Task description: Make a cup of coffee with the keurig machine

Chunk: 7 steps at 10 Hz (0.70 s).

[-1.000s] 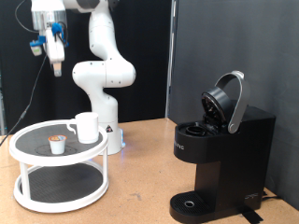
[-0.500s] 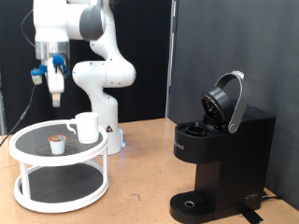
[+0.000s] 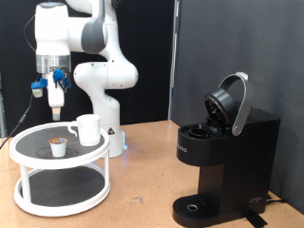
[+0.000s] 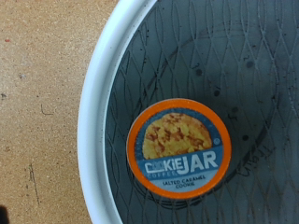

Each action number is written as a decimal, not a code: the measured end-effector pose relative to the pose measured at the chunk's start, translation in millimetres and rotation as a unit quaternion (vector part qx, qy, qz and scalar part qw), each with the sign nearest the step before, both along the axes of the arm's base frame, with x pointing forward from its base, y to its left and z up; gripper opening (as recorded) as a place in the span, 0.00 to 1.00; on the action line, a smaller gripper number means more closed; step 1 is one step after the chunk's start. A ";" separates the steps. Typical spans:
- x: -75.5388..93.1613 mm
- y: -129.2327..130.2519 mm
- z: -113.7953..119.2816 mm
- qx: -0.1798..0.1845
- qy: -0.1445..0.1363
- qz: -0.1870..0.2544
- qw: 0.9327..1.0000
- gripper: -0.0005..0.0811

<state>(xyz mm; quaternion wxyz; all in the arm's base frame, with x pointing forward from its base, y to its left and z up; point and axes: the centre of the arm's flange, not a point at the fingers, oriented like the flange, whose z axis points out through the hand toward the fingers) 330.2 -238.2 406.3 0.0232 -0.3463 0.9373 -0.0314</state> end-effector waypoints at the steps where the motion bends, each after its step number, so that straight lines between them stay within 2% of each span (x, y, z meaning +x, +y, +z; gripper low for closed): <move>1: 0.5 1.1 -9.0 -0.006 -0.001 0.000 1.000 0.91; 7: 6.0 2.3 -62.9 -0.033 -0.003 0.000 0.999 0.91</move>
